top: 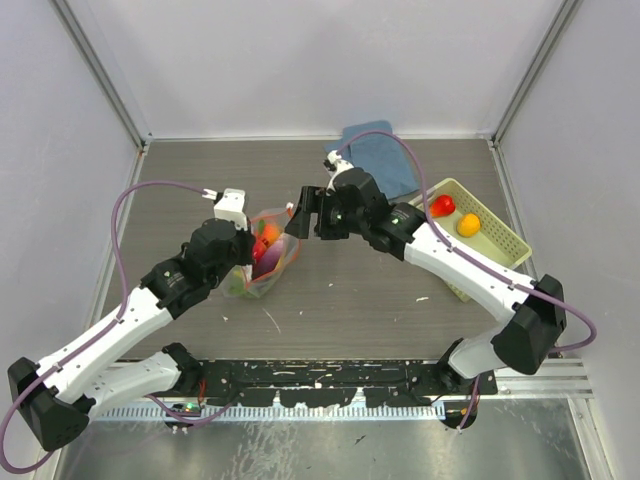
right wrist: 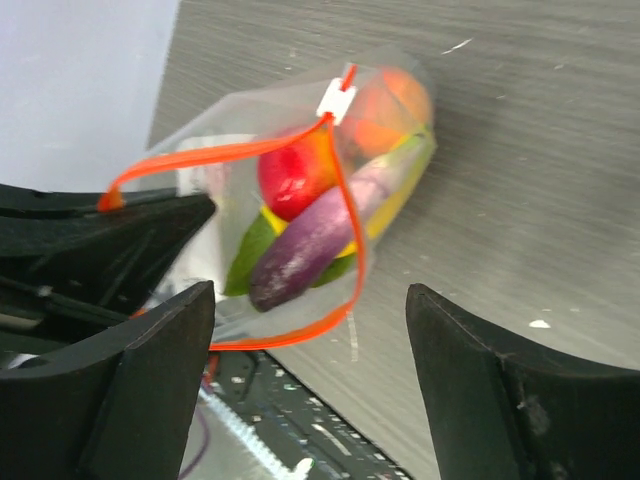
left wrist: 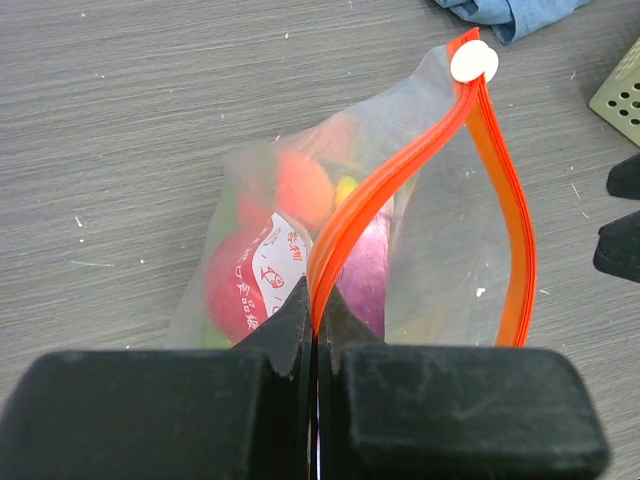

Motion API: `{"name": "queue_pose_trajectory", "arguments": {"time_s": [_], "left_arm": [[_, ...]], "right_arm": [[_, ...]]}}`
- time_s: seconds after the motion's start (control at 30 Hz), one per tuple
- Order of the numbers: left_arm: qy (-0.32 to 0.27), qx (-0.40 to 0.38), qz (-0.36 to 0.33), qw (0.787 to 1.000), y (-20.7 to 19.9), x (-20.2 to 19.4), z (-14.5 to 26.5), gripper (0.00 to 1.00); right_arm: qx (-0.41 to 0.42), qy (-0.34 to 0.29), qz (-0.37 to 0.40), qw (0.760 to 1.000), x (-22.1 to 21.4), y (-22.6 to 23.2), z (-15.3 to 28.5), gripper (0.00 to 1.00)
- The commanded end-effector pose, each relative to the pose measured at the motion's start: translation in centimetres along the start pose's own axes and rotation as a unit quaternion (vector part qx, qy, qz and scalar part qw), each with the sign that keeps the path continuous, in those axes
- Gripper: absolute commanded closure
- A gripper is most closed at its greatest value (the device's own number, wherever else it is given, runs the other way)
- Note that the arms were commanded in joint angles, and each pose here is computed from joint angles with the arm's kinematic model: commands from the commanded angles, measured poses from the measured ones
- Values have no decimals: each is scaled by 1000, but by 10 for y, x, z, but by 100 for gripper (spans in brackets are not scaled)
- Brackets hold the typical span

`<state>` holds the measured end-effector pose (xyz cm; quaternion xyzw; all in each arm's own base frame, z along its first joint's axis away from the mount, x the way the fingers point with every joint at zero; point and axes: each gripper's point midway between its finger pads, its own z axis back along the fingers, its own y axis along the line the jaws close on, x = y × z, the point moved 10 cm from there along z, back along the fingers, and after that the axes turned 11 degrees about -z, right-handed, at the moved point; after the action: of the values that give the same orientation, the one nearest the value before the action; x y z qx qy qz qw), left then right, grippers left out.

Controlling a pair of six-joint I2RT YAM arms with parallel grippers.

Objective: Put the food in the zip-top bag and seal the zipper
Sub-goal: Place the fake vegetable in the zipper food storage bag, then pick up the fake fruit from the bin.

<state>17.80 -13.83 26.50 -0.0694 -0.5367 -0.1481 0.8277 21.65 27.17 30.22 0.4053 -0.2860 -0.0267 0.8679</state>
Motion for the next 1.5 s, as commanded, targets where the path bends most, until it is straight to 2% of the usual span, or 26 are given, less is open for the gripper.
{"name": "queue_pose_trajectory", "arguments": {"time_s": [0.0, 0.1, 0.2, 0.37, 0.63, 0.9, 1.07, 1.47], "left_arm": [[-43, 12, 22, 999, 3, 15, 7, 100], [-47, 17, 23, 999, 4, 16, 8, 100], [-48, 26, 20, 998, 5, 19, 7, 100], [-48, 55, 18, 997, 8, 27, 4, 100], [-78, 88, -5, 993, 18, 39, 0, 100], [-94, 84, -26, 992, 24, 48, -9, 100], [-92, 80, -33, 992, 25, 55, -15, 100], [-26, 48, -11, 998, 16, 54, -17, 100]], "right_arm": [[-50, -53, 82, 994, 16, -14, 15, 17], [-88, -82, 100, 988, 26, -34, 22, 13], [-134, -144, 107, 975, 43, -57, 36, 8], [-175, -220, 97, 955, 65, -100, 56, 7], [-217, -263, 27, 940, 109, -172, 74, 7], [-238, -249, -28, 939, 127, -240, 74, 7], [-215, -227, -63, 948, 127, -276, 70, 7], [-202, -158, -106, 961, 117, -322, 40, 8]]}}
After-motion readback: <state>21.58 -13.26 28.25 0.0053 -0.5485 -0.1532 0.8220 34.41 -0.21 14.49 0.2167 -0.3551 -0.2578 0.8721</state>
